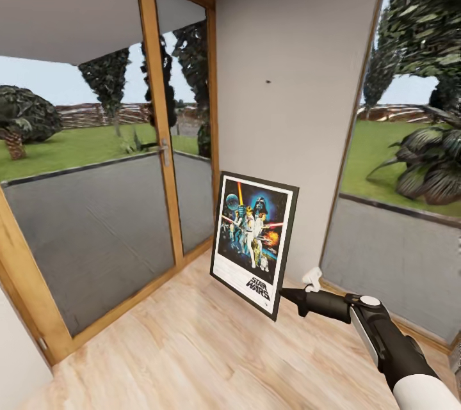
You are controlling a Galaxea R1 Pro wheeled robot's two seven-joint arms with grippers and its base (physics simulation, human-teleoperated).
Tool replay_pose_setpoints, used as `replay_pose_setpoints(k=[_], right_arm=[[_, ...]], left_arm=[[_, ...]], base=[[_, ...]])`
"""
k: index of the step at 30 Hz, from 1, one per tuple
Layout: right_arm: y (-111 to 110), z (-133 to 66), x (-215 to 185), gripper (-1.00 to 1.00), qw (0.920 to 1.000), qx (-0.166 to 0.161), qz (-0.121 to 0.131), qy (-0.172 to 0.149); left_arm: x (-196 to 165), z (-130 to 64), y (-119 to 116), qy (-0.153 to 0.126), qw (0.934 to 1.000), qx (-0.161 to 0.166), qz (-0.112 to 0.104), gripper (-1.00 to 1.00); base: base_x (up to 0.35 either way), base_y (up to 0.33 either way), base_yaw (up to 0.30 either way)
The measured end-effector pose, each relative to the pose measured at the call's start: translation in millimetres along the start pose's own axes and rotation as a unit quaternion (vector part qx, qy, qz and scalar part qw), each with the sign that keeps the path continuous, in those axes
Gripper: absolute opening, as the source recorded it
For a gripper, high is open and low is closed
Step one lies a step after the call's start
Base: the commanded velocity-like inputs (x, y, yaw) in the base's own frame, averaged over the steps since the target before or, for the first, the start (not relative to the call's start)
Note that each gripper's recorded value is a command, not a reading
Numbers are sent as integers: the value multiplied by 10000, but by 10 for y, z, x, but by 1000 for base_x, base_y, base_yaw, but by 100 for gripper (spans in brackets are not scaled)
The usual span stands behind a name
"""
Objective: Pick up the poster from the kitchen countertop and hang it on one of the wall nails in the kitchen.
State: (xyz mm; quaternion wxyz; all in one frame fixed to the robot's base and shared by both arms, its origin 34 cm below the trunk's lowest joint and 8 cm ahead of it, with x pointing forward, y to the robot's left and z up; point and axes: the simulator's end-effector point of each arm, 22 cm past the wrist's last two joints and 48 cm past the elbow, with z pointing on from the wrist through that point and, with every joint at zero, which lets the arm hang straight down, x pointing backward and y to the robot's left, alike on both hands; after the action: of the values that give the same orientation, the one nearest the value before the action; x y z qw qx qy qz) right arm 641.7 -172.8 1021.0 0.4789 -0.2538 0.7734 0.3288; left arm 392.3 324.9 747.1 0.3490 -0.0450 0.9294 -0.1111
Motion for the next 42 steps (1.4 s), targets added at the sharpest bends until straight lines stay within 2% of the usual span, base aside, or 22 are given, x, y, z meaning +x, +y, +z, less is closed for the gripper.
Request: replay_pose_setpoints(k=[4, 9, 14, 21, 32, 42], right_arm=[[6, -6, -16, -100, 10000, 0, -13, -10], [12, -15, -38, -100, 10000, 4, -29, -27], [21, -21, -58, -100, 10000, 3, -47, -39], [20, -21, -61, -100, 10000, 7, -60, -37], [21, -21, -62, -100, 10000, 3, -60, -41], [32, -35, -93, -100, 9999, 7, -86, -61]], left_arm=[[-387, -17, -80, -129, 9999, 55, 62, 100], [-558, -40, -140, -149, 9998, 96, 71, 100], [-564, -47, -142, -120, 9999, 103, 57, 100], [-385, -27, -126, 57, 9999, 100, -19, 100], [-368, -25, -125, 75, 9999, 100, -27, 100], [-393, -30, -131, 42, 9999, 106, -21, 100]], base=[[265, 252, -233], [267, 249, -239], [260, 258, -195], [197, 305, -24], [159, 321, -6], [150, 324, -201]])
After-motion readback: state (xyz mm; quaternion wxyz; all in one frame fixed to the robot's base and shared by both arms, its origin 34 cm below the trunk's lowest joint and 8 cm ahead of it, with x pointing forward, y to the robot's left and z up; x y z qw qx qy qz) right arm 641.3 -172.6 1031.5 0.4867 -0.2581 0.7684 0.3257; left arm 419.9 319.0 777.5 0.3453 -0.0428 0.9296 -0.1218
